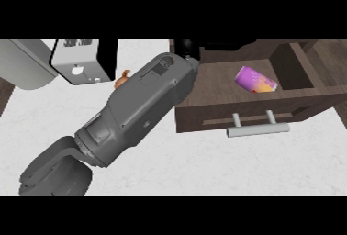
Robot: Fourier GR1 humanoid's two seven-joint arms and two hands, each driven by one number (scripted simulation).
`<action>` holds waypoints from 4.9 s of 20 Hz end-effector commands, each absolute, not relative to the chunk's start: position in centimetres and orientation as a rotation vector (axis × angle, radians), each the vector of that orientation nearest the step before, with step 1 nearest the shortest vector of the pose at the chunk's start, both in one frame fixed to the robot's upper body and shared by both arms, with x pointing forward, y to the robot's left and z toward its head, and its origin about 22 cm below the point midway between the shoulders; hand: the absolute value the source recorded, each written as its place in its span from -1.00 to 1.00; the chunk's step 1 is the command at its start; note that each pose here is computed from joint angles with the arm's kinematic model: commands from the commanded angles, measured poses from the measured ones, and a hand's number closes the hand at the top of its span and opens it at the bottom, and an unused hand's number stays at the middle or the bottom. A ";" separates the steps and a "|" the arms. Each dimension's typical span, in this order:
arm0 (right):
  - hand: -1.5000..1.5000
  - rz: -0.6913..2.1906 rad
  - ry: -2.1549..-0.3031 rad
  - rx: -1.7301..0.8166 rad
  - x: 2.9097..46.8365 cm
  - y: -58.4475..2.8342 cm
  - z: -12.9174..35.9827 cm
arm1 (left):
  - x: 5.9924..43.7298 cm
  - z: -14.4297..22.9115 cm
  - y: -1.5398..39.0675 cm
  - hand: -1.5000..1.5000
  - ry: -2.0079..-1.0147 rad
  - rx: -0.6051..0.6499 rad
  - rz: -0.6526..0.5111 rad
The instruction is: Pick up the can, place it into the drawer and close the drawer
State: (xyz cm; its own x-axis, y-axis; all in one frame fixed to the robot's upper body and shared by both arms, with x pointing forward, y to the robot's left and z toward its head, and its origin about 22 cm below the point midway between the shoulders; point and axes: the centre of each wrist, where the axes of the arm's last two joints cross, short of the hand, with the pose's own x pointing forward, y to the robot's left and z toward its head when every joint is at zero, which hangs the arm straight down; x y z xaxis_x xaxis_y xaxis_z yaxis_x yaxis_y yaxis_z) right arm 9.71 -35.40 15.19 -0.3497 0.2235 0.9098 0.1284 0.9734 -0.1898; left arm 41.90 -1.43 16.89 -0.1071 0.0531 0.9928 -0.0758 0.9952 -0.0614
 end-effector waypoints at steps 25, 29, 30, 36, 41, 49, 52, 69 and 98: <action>-1.00 0.779 -1.963 -0.759 24.9 -23.9 16.1 | 41.6 20.6 -2.4 -1.00 -1.697 -0.032 0.147; -1.00 0.884 -1.912 -0.815 28.2 -23.0 14.3 | 41.7 19.5 -0.6 -1.00 -1.697 -0.038 0.143; -1.00 0.929 -1.897 -0.808 29.7 -22.7 14.1 | 41.8 18.4 -0.3 -1.00 -1.689 -0.015 0.116; -1.00 1.134 -1.818 -0.902 31.9 -20.4 11.0 | 42.0 21.0 1.3 -1.00 -1.686 0.010 0.158; -1.00 1.149 -1.741 -1.000 35.7 -19.2 8.2 | 41.6 20.6 2.9 -1.00 -1.697 0.035 0.139; -1.00 1.189 -1.652 -1.081 39.0 -18.1 4.1 | 42.2 20.7 8.0 -1.00 -1.714 0.076 0.178; -1.00 1.170 -1.627 -1.141 39.5 -19.8 2.3 | 42.2 21.6 8.1 -1.00 -1.713 0.047 0.176; -1.00 1.040 -1.665 -1.334 44.4 -20.3 5.9 | 40.6 22.6 11.5 -1.00 -1.727 0.047 0.172; -1.00 0.545 -1.828 -0.725 47.1 -17.7 11.5 | 38.1 22.5 11.9 -1.00 -1.721 0.023 0.127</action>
State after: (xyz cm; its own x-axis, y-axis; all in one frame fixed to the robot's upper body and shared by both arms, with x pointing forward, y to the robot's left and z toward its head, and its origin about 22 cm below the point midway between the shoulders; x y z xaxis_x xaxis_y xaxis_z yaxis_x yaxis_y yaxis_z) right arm 46.57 -20.74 9.70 -0.2369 0.8520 0.4669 0.2024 0.5134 -0.8340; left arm 38.40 11.76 22.97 -0.1616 0.0611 0.9850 -0.0869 0.9933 -0.0758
